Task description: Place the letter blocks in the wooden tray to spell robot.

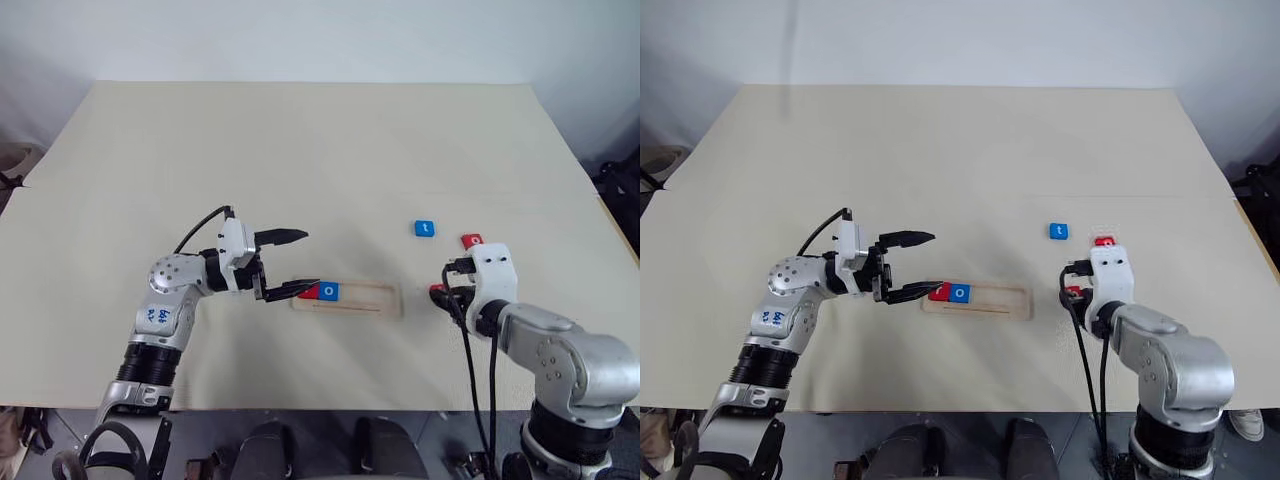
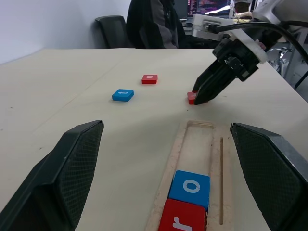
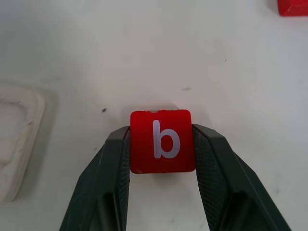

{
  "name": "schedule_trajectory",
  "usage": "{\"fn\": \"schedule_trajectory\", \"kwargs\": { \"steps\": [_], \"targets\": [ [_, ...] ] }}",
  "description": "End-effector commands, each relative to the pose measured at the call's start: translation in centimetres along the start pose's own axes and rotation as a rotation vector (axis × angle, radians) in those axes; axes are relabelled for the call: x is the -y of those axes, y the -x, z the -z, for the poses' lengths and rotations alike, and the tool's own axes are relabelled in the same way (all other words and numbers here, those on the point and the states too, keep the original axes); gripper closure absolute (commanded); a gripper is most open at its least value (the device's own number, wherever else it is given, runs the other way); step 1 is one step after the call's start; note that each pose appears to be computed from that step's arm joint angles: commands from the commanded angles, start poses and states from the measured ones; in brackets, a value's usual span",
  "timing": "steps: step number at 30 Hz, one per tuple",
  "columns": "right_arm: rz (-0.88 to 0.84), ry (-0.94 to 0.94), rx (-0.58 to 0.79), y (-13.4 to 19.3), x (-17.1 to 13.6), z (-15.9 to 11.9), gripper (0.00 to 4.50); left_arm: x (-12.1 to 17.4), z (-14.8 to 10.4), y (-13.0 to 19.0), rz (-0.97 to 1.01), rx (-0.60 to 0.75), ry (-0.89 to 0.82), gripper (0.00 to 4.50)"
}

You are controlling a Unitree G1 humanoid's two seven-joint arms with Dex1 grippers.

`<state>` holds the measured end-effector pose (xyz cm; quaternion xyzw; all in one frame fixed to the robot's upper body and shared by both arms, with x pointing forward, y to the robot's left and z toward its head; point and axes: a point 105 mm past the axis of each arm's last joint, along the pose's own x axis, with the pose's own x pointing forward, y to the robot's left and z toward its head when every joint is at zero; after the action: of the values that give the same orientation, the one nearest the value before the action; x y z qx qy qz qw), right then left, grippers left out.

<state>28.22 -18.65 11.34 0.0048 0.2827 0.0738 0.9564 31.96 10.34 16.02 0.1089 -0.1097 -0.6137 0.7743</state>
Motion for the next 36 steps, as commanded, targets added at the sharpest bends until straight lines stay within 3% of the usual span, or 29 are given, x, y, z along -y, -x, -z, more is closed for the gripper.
{"fn": "schedule_trajectory", "kwargs": {
  "steps": [1,2,9,13,15,17,23,29,36],
  "targets": [
    [-0.001,0.043,0.006,0.5,-0.5,0.2,3.04,-0.4,-0.7,-0.2,0.008,0.012,-0.037,0.00],
    [-0.004,0.049,0.003,0.4,-0.5,0.3,2.26,-0.4,-0.7,-0.2,0.008,0.013,-0.038,0.00],
    [-0.077,0.090,0.058,1.0,0.9,-2.1,0.02,-0.5,-0.7,0.3,-0.011,0.007,-0.041,0.00],
    [-0.153,0.169,0.099,2.0,2.4,-3.0,0.02,-0.3,-0.7,0.6,-0.018,0.004,-0.043,0.00],
    [-0.433,0.284,0.237,4.0,1.2,-3.6,0.02,0.0,-0.7,0.9,-0.017,0.000,-0.046,0.00],
    [-0.582,0.390,0.286,5.3,1.8,-2.7,0.02,0.2,-0.8,1.0,-0.009,-0.003,-0.046,0.00],
    [-0.617,0.527,0.357,5.5,6.9,-1.0,0.02,2.2,-0.5,2.2,0.063,-0.060,-0.040,0.00],
    [-0.612,0.609,0.265,4.4,10.4,0.7,0.02,2.9,-0.5,2.7,0.055,-0.075,-0.018,0.00],
    [-0.735,0.735,0.200,2.8,9.2,-0.6,0.02,3.2,-0.6,2.9,0.017,-0.078,-0.004,0.00]
  ]
}}
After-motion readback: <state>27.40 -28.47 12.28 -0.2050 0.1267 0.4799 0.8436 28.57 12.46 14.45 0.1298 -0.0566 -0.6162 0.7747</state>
